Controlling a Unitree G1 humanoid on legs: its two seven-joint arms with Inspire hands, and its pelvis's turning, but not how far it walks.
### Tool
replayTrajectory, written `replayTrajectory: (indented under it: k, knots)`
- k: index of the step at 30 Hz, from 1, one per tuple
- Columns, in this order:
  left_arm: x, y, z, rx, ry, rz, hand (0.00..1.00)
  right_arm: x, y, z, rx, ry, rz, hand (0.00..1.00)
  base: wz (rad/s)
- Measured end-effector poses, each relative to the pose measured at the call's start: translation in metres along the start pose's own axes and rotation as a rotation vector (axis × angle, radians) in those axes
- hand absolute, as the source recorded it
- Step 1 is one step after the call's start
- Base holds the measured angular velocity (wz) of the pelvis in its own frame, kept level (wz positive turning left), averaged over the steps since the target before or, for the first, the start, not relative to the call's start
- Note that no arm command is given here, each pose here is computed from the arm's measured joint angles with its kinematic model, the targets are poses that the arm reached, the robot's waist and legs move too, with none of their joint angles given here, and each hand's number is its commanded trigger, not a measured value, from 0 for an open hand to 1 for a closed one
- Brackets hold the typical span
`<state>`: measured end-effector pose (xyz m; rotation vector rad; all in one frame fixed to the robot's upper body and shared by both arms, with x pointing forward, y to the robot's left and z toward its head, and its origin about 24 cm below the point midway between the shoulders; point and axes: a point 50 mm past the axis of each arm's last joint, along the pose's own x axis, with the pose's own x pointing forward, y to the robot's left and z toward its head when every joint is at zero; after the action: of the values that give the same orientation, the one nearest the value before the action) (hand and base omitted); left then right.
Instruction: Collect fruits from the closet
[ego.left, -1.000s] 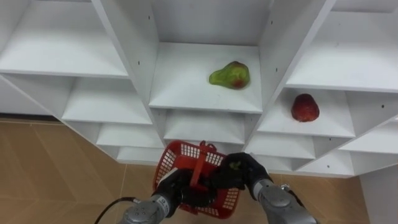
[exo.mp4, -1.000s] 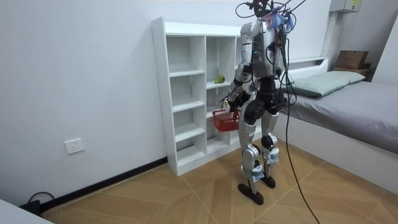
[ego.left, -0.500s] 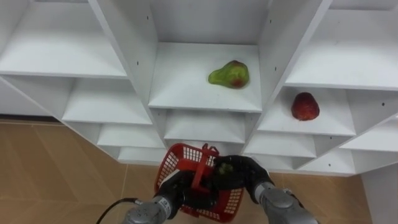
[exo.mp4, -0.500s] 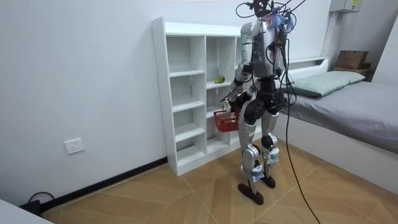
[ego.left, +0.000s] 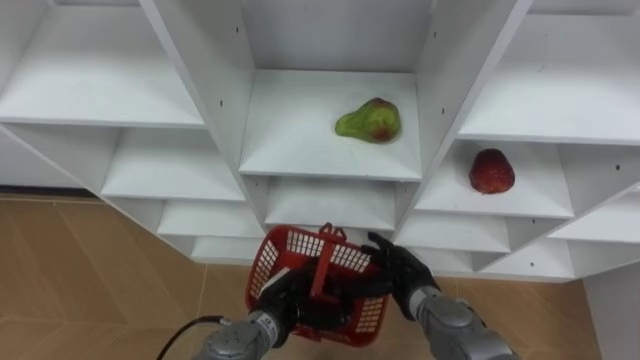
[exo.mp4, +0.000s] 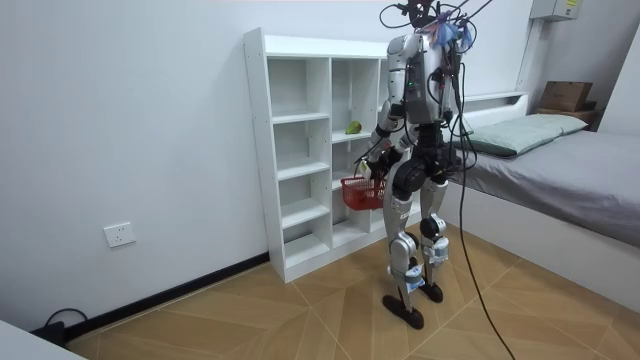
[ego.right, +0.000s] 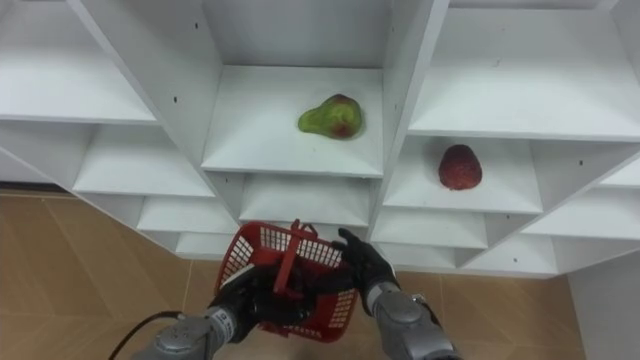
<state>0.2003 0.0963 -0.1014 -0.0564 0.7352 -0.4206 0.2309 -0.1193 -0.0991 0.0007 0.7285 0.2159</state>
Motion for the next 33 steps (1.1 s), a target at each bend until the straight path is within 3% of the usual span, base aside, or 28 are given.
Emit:
replayTrajectory:
  k: [33]
  knots:
    - [0.0000,-0.0001,-0.0010,-0.048,-0.003,0.026,1.00,-0.0032,0.0006,-0.0078,0.021,0.005,-0.015,0.00,0.00]
